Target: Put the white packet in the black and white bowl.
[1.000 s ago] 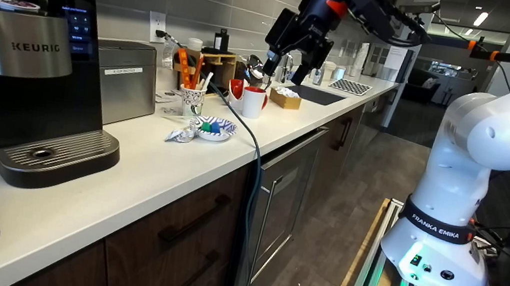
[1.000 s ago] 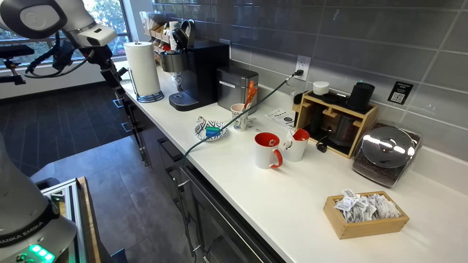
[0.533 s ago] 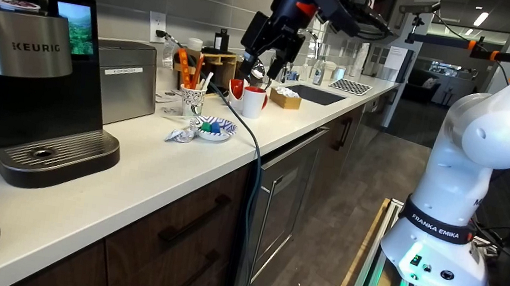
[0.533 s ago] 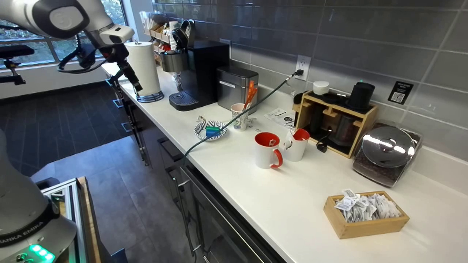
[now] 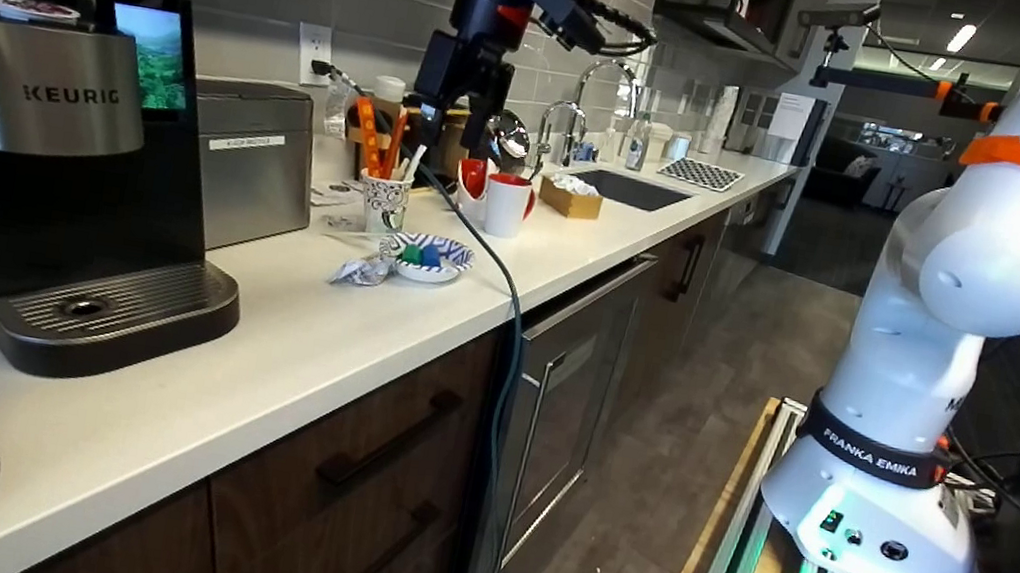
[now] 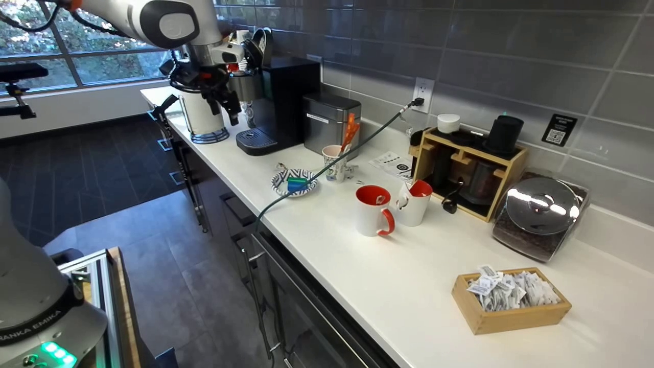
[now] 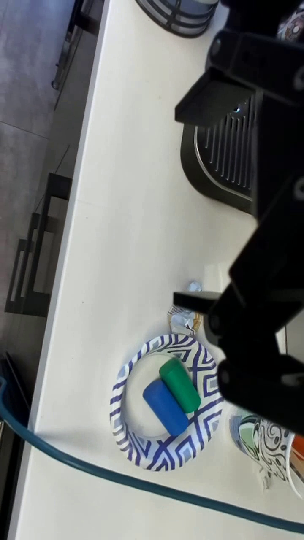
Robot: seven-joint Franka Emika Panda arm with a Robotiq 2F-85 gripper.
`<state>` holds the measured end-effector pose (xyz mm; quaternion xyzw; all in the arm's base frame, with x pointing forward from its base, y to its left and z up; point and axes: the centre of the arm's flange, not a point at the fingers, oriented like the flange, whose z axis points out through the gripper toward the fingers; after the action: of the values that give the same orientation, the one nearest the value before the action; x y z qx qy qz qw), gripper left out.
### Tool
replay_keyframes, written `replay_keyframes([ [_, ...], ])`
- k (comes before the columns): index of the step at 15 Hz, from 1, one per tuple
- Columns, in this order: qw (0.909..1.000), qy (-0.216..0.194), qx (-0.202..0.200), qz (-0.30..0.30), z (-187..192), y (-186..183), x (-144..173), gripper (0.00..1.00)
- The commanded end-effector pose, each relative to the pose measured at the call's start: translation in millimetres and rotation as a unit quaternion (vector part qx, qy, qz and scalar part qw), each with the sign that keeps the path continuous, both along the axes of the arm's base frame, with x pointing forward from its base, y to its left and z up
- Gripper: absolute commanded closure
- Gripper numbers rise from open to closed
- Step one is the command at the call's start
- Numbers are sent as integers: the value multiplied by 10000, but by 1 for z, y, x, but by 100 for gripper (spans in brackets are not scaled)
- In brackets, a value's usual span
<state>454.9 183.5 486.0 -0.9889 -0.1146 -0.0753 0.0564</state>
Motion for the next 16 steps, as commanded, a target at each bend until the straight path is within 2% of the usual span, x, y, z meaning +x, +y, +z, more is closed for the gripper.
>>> replay_keyframes([
  [1, 10000, 12, 2, 29, -1, 2, 2, 0],
  [4, 10000, 8, 2, 86, 1, 7, 1, 0],
  [5, 9970, -365, -542, 420, 4, 16, 23, 0],
  [6, 9947, -265, -691, 719, -1, 22, 43, 0],
  [8, 9870, -354, -990, 1213, -17, 26, 80, 0],
  [9, 9828, -386, -988, 1512, -31, 26, 98, 0],
  [13, 9644, -748, -527, 2480, -95, 31, 156, 0],
  [16, 9467, -1002, -58, 3060, -145, 22, 177, 0],
])
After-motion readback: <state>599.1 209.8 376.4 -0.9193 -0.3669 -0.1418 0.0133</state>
